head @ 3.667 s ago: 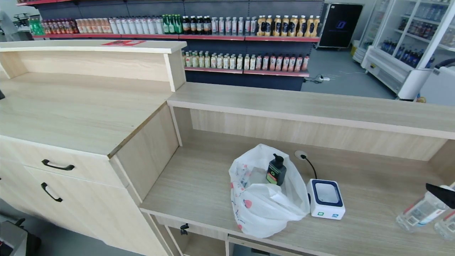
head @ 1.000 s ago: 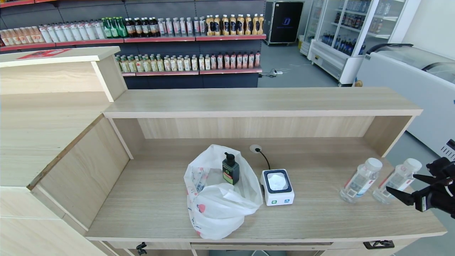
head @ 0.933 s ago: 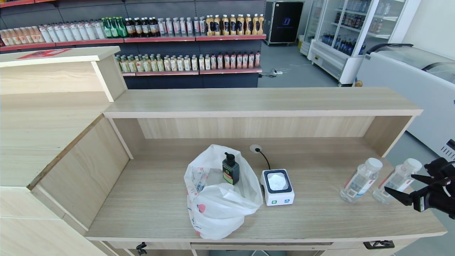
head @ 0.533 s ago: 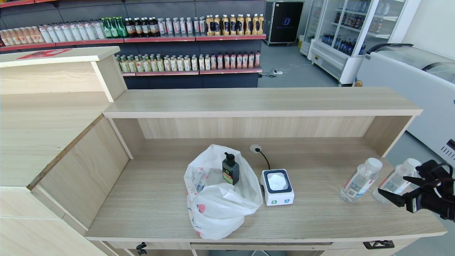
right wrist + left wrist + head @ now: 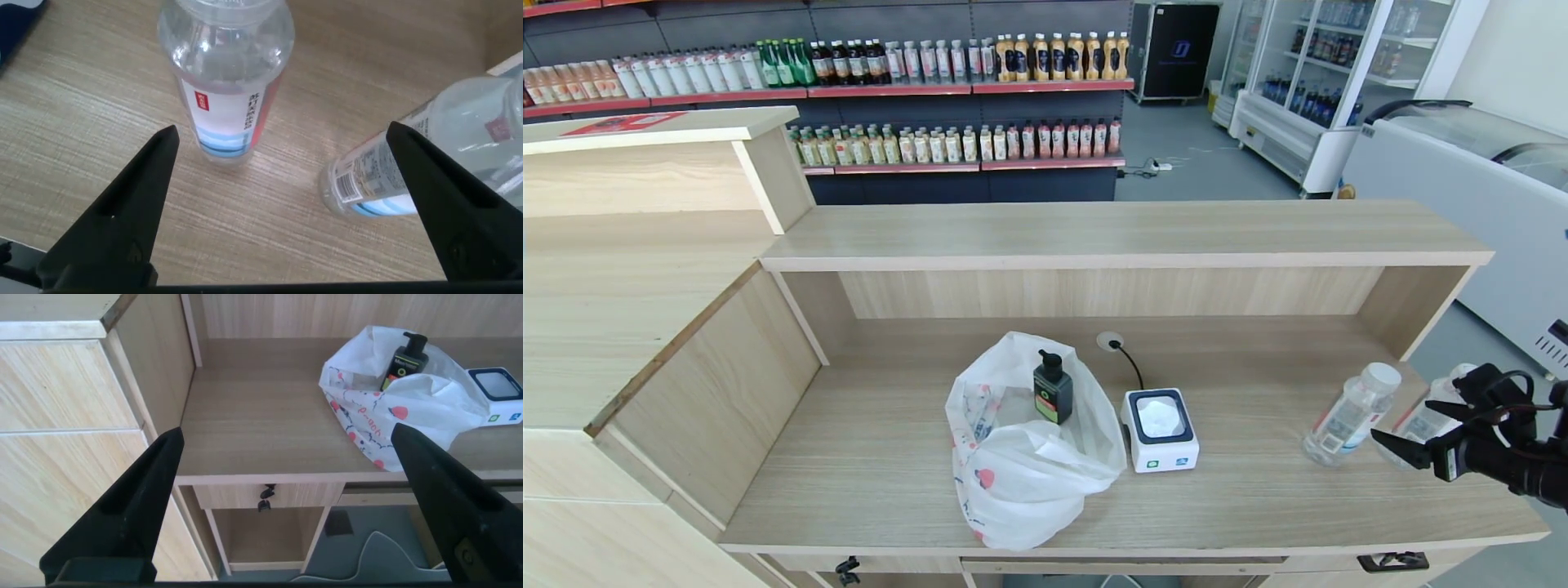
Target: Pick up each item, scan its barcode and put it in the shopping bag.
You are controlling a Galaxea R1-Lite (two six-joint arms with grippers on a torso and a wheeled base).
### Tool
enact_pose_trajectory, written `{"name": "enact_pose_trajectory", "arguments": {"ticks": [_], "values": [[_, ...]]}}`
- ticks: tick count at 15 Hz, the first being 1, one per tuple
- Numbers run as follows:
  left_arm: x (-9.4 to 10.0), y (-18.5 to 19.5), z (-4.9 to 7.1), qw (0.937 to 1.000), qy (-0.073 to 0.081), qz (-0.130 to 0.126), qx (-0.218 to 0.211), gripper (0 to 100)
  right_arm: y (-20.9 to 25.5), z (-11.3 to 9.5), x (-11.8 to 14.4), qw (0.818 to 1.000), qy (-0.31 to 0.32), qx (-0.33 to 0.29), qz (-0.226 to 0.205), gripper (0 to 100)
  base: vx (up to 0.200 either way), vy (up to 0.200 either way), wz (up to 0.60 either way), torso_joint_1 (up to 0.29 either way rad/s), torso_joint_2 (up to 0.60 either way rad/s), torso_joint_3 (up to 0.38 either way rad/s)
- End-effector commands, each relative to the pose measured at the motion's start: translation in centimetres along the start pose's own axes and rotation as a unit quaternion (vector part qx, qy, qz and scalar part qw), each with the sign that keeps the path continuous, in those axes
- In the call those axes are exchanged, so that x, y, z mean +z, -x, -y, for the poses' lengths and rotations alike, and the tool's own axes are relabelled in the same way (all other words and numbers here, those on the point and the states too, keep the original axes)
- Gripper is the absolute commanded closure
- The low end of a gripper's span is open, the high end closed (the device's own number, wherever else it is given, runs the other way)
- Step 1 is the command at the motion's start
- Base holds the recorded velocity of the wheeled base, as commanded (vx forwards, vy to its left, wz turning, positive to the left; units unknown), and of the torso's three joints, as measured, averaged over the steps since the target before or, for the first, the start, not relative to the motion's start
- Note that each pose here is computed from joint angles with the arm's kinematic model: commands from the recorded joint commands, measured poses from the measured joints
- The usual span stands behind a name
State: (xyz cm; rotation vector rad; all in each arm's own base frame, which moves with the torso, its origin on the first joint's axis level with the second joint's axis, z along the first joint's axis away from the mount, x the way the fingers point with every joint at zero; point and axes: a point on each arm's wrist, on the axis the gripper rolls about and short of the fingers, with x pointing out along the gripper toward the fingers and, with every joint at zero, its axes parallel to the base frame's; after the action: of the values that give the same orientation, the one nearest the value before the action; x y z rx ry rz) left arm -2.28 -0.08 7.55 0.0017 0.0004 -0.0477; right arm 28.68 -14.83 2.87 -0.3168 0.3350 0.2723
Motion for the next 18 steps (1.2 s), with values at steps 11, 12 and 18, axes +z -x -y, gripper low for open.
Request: {"name": "enact_pose_trajectory", "arguments": {"ticks": [11, 12, 18], "values": [[0.0, 0.0, 0.0, 1.0, 0.0, -0.001, 0.0, 0, -4.0, -1.6, 0.8, 0.999, 0.012, 0.049, 0.018, 0, 0.0, 0.0, 0.0, 0.0, 0.0, 0.0], [0.0, 0.0, 0.0, 1.0, 0.0, -0.001, 0.0, 0, -4.1, -1.6, 0.8, 0.999, 0.012, 0.049, 0.018, 0, 0.0, 0.0, 0.0, 0.0, 0.0, 0.0], [0.0, 0.0, 0.0, 1.0, 0.0, -0.001, 0.0, 0, -5.2, -1.7, 0.5, 0.998, 0.02, 0.055, 0.025, 0, 0.0, 0.0, 0.0, 0.0, 0.0, 0.0]]}}
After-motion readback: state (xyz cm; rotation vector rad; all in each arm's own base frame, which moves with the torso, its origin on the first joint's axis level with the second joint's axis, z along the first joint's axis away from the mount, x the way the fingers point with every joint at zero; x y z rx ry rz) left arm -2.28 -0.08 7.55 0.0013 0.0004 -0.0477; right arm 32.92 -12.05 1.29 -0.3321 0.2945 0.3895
